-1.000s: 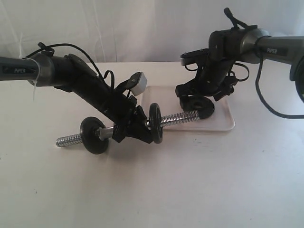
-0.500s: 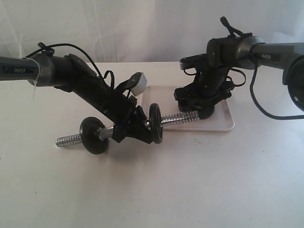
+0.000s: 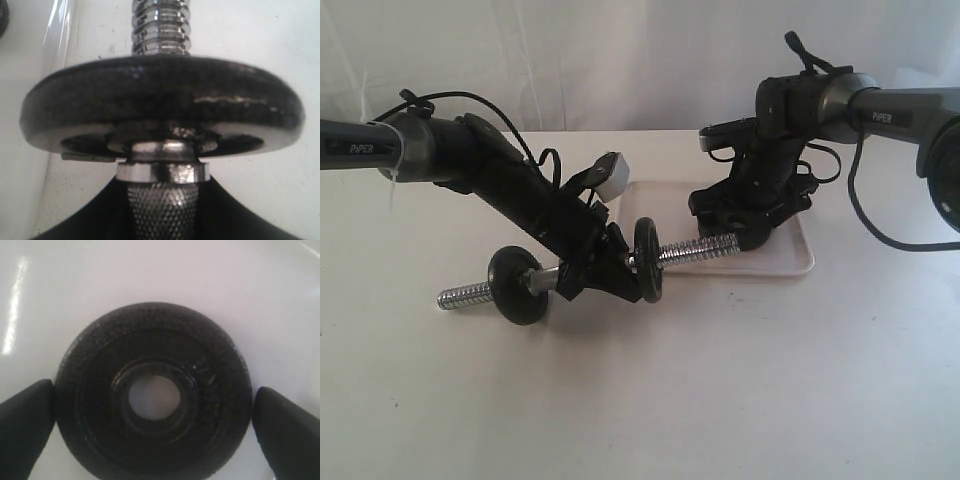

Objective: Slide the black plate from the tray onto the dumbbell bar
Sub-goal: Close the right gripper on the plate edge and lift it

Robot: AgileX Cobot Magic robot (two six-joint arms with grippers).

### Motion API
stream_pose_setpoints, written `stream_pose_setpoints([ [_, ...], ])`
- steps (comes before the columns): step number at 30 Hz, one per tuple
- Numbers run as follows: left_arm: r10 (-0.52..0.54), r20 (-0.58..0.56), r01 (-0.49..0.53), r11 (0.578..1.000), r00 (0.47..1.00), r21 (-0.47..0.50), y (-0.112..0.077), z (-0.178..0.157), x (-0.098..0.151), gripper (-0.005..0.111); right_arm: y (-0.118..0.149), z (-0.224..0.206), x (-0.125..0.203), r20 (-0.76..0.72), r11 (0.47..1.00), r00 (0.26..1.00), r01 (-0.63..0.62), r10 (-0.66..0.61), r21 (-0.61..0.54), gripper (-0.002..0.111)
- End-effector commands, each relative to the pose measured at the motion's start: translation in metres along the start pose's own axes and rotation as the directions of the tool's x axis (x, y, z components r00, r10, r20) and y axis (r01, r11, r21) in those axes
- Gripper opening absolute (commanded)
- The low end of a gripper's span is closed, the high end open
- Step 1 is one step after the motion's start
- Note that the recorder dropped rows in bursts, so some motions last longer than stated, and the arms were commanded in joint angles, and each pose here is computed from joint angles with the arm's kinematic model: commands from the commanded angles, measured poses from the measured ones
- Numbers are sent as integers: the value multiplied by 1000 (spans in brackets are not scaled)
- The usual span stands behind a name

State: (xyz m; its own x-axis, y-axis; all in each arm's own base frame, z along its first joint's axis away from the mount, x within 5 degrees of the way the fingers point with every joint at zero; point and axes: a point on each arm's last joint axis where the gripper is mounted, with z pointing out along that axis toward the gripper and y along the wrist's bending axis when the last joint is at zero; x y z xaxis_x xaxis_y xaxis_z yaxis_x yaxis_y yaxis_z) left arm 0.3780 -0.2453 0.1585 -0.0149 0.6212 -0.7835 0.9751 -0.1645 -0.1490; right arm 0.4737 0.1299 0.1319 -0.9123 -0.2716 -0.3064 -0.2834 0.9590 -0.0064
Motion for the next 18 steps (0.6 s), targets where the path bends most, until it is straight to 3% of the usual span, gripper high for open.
stream_pose_setpoints([
  [1,-20,85,15,999,996,49,-6,-6,-11,0,0,4,4,-39,1000,999,8,-8,5,99],
  [3,-20,85,15,999,996,49,-6,-6,-11,0,0,4,4,-39,1000,999,8,-8,5,88],
  [6,-20,85,15,999,996,49,-6,-6,-11,0,0,4,4,-37,1000,999,8,-8,5,55],
  [9,-20,85,15,999,996,49,-6,-6,-11,0,0,4,4,-31,1000,999,8,-8,5,38],
  [18,-20,84,16,999,996,47,-6,-6,-11,0,1,5,1,-3,1000,1000,2,-2,0,23],
])
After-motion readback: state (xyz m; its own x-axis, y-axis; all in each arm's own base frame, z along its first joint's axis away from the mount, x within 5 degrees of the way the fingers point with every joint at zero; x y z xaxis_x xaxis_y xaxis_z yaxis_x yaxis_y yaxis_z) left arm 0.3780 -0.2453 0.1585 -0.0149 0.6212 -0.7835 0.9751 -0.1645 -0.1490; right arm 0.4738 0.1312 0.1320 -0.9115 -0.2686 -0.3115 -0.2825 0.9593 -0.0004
